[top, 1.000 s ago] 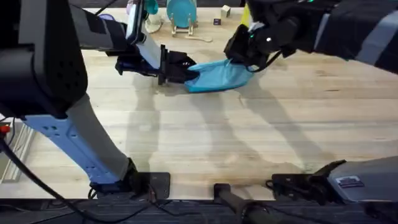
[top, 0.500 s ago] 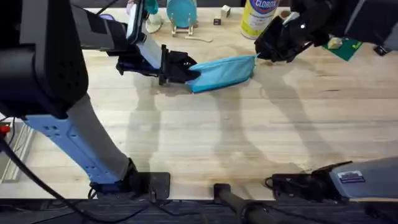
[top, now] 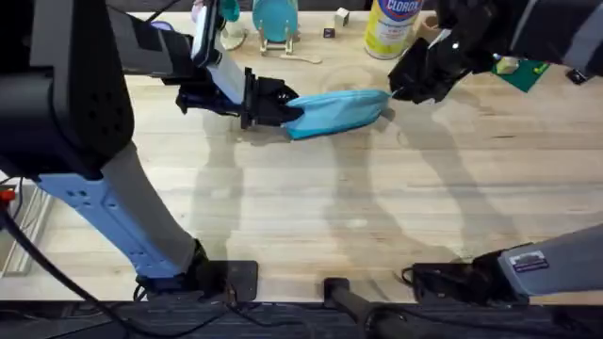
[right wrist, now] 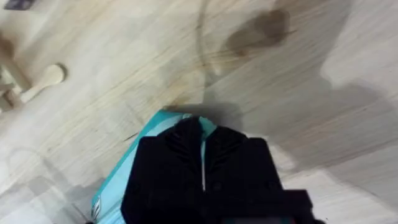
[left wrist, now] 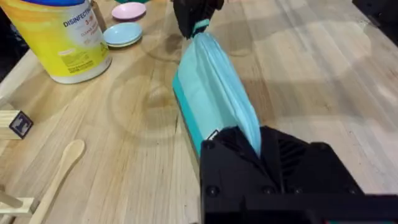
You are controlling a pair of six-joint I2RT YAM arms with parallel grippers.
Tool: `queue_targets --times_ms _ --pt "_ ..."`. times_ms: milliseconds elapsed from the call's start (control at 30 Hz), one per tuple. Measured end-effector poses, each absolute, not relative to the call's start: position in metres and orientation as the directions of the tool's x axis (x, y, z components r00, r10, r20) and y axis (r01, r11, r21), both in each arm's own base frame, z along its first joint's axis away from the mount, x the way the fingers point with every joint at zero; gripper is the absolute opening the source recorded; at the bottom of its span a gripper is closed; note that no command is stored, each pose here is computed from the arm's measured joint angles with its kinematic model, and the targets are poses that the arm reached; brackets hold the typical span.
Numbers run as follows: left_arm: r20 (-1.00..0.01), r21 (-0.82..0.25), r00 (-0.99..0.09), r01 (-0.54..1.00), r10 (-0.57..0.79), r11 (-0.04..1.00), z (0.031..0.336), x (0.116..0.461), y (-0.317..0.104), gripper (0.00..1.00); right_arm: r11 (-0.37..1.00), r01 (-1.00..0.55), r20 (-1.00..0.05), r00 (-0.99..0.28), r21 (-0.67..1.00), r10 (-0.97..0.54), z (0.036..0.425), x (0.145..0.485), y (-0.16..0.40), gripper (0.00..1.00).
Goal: Unzip the bag, pick up the pens from the table one at a time and place them inside, then zip the bag closed.
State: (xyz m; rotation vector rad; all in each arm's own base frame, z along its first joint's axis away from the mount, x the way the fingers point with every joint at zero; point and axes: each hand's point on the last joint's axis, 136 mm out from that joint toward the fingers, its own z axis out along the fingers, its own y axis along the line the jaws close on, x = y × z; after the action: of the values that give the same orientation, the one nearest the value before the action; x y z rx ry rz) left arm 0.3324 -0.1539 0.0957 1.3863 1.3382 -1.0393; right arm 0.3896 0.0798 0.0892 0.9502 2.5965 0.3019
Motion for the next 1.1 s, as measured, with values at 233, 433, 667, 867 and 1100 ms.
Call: queue_targets --times_ms 233,433,667,867,1100 --pt "-0.973 0.057 0.054 0.998 0.226 0.01 0.096 0.332 -0.154 0.044 0.754 0.59 -0.244 -0.716 0.29 0.654 0.077 0.391 0.079 0.033" --pt "-0.973 0.057 0.054 0.998 0.226 0.01 0.096 0.332 -0.154 0.044 0.755 0.595 -0.226 -0.723 0.276 0.653 0.068 0.392 0.08 0.033" --pt "-0.973 0.058 0.054 0.998 0.227 0.011 0.095 0.332 -0.154 0.044 0.782 0.552 -0.261 -0.74 0.291 0.62 0.076 0.398 0.081 0.033" --pt "-0.972 0.05 0.043 0.998 0.23 0.024 0.094 0.333 -0.149 0.044 0.808 0.518 -0.413 -0.694 0.282 0.589 0.112 0.411 0.053 0.641" --pt "-0.972 0.047 0.038 0.998 0.231 0.035 0.094 0.334 -0.145 0.044 0.898 0.377 -0.571 -0.695 0.229 0.437 0.165 0.41 0.035 0.996"
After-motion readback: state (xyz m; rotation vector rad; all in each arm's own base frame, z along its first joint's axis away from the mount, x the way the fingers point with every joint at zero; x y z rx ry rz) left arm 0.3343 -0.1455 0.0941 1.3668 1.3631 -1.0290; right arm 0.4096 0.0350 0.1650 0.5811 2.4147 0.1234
